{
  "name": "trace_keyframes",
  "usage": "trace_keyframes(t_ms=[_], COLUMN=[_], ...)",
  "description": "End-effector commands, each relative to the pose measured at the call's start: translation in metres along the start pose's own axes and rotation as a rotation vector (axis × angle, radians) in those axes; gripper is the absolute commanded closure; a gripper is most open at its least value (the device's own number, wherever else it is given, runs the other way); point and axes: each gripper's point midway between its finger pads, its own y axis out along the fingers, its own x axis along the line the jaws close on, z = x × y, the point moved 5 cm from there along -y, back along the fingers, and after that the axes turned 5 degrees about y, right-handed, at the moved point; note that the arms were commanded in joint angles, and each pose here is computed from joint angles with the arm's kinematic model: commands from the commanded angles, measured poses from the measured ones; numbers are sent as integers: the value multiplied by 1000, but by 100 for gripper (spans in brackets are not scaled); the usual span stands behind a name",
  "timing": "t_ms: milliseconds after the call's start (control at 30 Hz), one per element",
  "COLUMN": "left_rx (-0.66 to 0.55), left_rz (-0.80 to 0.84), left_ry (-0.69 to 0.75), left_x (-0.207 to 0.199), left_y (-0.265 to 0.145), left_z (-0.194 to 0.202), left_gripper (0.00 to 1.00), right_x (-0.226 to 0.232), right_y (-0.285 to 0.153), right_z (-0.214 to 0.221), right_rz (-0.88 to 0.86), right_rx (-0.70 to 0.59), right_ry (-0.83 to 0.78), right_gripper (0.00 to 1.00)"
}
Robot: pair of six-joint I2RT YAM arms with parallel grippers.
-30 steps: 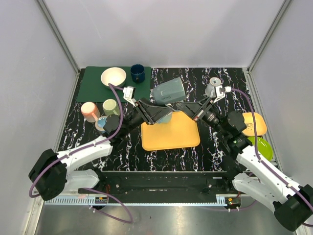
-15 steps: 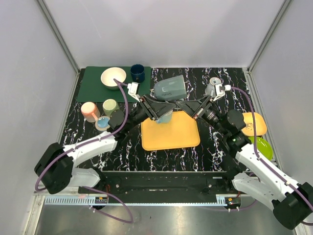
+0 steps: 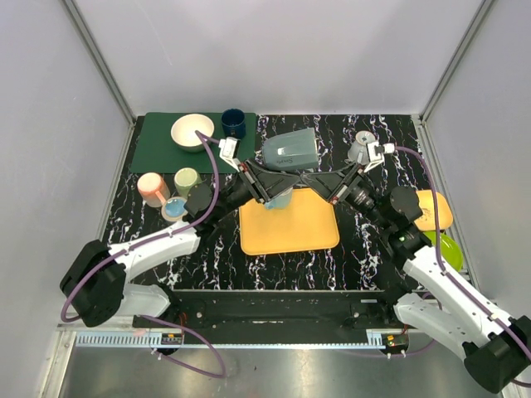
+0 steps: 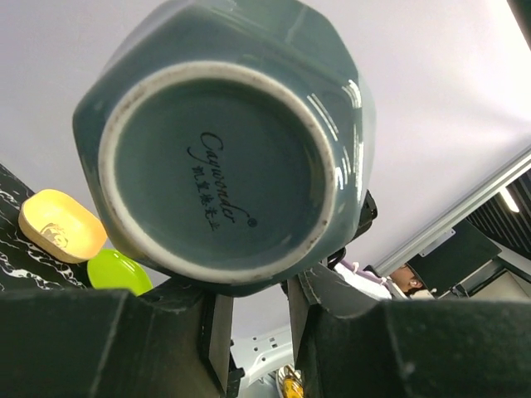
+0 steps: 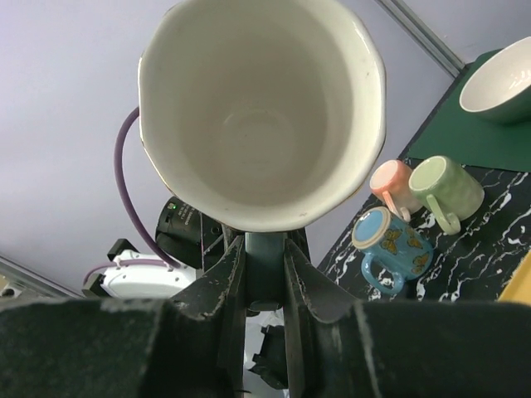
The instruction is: Turn the mug right side up
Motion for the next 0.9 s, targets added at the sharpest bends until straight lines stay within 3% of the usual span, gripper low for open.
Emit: trace_keyframes(t_ms=[0, 167, 200, 267, 300, 500, 633, 667, 867], left_rx=[-111, -112, -113, -113, -116, -141, -139, -141, -119], left_rz=[203, 199, 194, 230, 240, 275, 276, 275, 265], left_ry=[59, -18, -34, -62, -72, -83, -67, -63, -35], left_x=[-53, -47, -44, -45, -46, -48, -50, -50, -50], left_y=[11, 11, 11, 10, 10, 11, 12, 11, 11], left_z=[-33, -32, -33, -32, -32, -35, -36, -36, -34], left_gripper=[100, 100, 95, 73, 68, 64, 86, 100, 100], right_x=[14, 0, 2, -4, -3, -7, -9, -8, -4], right_y=[-11, -19, -22, -25, -27, -30, -31, -31, -33], right_z=[17, 19, 18, 19, 19, 21, 24, 23, 25], right_rz=[-42, 54, 49, 73, 69, 66, 59, 56, 30], right_rx=[157, 179, 171, 170, 166, 157, 164, 164, 180], right_ry=[-106, -186, -214, -226, -234, -247, -244, -246, -259], right_gripper=[100, 100, 100, 100, 100, 100, 100, 100, 100])
